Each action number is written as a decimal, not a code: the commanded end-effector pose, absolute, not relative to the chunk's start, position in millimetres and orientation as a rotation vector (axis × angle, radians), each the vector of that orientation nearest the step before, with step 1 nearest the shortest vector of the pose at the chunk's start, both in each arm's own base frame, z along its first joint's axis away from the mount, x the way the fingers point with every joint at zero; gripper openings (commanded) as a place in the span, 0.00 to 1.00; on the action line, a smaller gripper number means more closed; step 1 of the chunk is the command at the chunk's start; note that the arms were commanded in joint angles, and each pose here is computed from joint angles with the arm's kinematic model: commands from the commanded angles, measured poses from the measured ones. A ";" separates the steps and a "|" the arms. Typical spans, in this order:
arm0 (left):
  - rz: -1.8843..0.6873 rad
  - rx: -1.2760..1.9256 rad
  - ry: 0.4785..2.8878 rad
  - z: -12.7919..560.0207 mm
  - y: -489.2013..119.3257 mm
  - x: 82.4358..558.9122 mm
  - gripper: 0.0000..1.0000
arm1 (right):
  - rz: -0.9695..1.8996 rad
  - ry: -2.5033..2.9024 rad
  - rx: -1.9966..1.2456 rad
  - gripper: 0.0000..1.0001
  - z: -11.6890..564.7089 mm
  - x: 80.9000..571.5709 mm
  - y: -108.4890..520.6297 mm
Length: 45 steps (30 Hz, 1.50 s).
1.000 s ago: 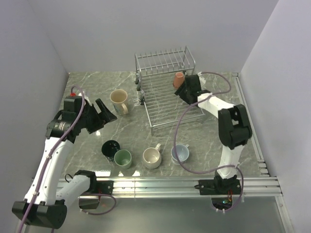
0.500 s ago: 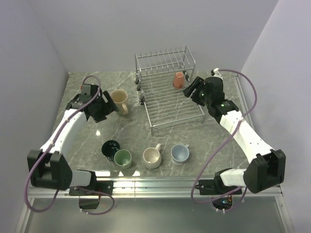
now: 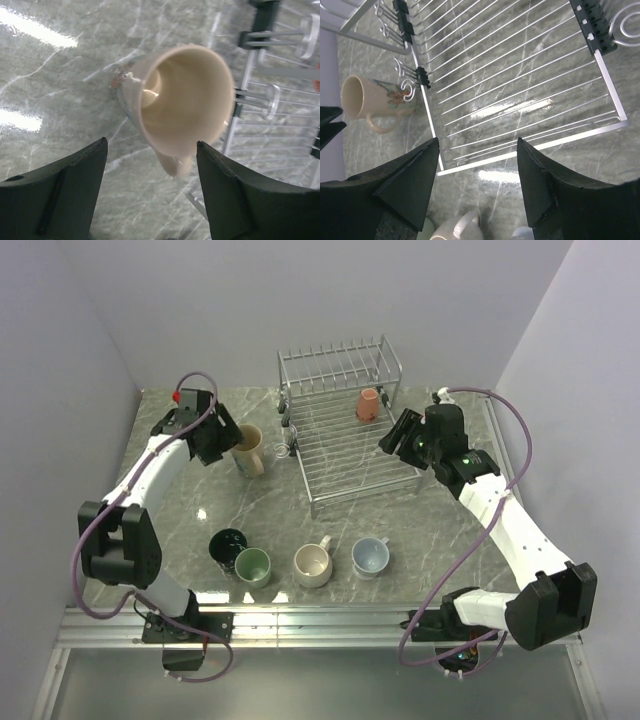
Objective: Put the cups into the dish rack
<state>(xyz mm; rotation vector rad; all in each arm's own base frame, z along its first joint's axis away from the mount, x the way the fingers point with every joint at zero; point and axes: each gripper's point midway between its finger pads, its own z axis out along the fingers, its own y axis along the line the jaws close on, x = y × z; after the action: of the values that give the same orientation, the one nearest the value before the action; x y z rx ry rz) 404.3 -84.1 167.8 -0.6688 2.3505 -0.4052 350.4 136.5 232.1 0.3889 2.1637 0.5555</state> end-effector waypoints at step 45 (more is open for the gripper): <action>-1.603 -0.533 1.733 325.9 -154.1 370.1 0.00 | 1.767 2.086 0.063 0.80 319.8 317.1 310.9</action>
<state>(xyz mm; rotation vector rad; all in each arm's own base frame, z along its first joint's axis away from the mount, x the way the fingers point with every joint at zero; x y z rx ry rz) 392.2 -140.1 234.2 -0.8040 1.9545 -1.3864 320.9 300.8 286.4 0.1538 2.1802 1.6873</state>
